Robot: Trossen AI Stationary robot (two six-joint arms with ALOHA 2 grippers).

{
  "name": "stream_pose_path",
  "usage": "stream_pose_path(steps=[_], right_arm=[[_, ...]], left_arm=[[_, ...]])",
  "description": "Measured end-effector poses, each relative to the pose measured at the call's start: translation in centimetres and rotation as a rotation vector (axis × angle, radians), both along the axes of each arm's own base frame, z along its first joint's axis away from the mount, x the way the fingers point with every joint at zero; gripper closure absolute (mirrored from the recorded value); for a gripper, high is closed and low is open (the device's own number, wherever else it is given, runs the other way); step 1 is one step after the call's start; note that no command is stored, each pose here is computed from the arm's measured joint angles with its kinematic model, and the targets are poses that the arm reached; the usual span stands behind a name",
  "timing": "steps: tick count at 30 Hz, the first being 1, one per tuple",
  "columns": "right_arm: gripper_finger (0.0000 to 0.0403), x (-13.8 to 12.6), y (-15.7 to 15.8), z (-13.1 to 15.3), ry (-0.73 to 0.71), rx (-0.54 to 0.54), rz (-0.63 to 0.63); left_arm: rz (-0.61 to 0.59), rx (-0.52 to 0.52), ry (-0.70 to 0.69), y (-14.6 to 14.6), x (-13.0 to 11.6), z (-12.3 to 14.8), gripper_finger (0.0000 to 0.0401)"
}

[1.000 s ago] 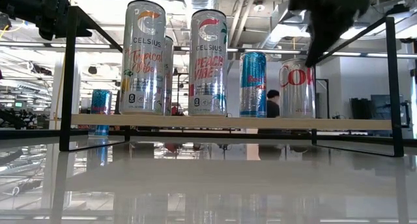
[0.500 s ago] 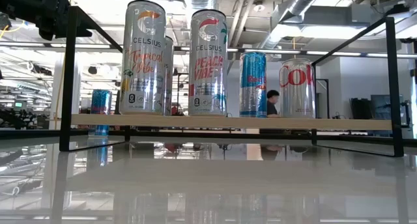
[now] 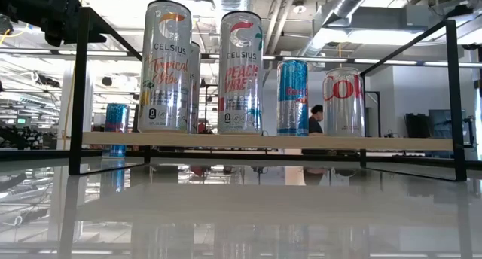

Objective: Place canned beverage on shelf
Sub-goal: Put the blue soda can on the shelf aligned with the other blue soda can

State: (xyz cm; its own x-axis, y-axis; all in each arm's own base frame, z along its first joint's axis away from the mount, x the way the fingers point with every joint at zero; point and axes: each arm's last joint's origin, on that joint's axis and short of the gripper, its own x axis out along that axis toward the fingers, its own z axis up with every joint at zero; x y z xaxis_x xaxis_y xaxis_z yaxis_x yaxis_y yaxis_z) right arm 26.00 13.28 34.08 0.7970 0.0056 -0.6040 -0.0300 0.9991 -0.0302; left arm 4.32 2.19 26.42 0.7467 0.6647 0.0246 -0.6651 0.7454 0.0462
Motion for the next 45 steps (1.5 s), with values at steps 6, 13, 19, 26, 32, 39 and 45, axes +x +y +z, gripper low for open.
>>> stream_pose_path(steps=[6, 13, 19, 26, 32, 39, 45], right_arm=[[0.0378, 1.4, 0.8, -1.4, 0.014, -0.08, 0.054], [0.037, 2.1, 1.1, -2.4, 0.044, -0.21, 0.144], [0.0375, 2.3, 1.2, -2.1, 0.015, -0.246, 0.18], [0.0378, 2.5, 2.0, -2.1, -0.067, -0.34, 0.277], [0.0375, 2.8, 2.0, -3.6, -0.123, -0.382, 0.307], [0.0379, 2.8, 1.7, -6.5, -0.134, -0.416, 0.324], [0.0373, 2.5, 1.6, -8.4, -0.171, -0.406, 0.318]], left_arm=[[-0.142, -0.221, -0.182, -0.3, 0.2, 0.1, 0.0136], [-0.145, -0.45, -0.378, -0.3, 0.2, 0.2, 0.0136], [-0.204, -0.458, -0.392, -0.3, 1.2, 0.8, 0.0136], [-0.076, -0.374, -0.017, 0.9, 6.5, 4.6, 0.0136], [0.242, -0.433, 0.374, 4.8, 9.7, 9.7, 0.0136], [0.435, -0.644, 0.576, 11.0, 10.3, 10.9, 0.0136], [0.407, -0.841, 0.617, 15.7, 9.8, 8.8, 0.0135]])
